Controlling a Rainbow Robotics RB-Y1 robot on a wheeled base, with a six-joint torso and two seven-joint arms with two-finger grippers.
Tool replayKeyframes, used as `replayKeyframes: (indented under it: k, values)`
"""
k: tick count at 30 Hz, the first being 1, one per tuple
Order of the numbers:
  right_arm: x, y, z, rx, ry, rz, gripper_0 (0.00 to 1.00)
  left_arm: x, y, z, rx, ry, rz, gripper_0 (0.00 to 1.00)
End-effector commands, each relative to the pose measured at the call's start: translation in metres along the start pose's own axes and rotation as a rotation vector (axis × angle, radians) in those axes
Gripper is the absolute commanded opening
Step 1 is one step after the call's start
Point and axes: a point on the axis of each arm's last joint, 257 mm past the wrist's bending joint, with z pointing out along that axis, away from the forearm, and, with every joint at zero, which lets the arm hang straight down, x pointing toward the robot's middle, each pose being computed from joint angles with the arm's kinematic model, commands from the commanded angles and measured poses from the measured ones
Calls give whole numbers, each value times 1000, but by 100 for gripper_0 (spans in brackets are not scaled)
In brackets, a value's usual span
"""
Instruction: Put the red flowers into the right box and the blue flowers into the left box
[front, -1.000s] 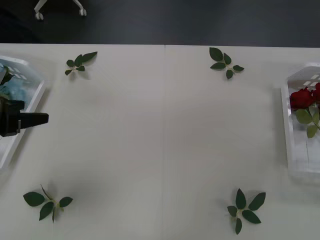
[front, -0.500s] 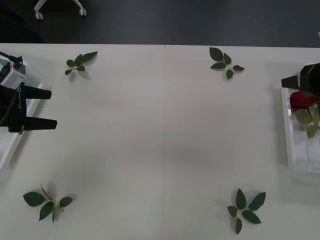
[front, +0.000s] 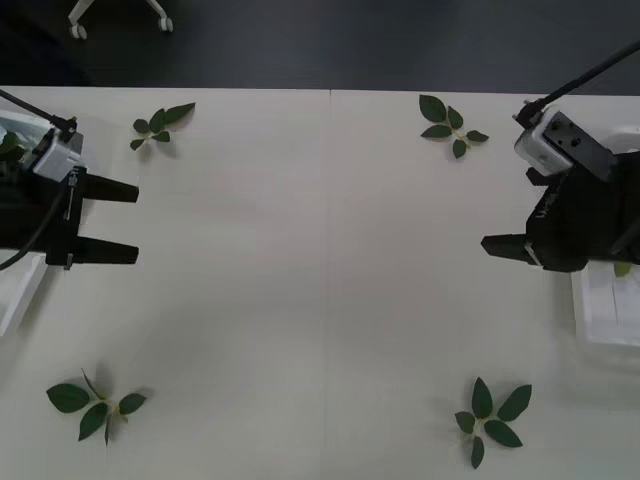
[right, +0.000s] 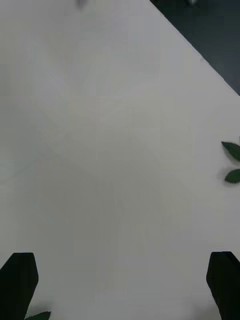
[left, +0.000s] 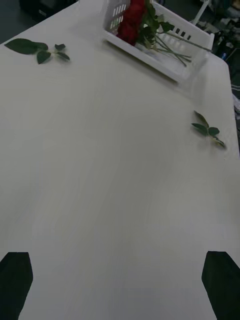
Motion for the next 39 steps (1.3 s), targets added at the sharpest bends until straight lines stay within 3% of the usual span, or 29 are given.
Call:
replayKeyframes:
  k: [1, 9, 14, 23, 39]
  values:
    - [-14, 17, -14, -28, -85, -130, 100, -19, 1, -4, -18, -10, 95, 100]
    - [-4, 39, -13, -110, -203, -248, 100, -29, -1, -7, -37, 3, 146, 100]
    - [11, 45, -5, -147, -279, -217, 100, -29, -1, -7, -37, 3, 146, 100]
    - [32, 52, 5, -178, -329, -155, 100, -29, -1, -7, -37, 3, 146, 100]
    - [23, 43, 6, -146, -357, -157, 100, -29, -1, -7, -37, 3, 146, 100]
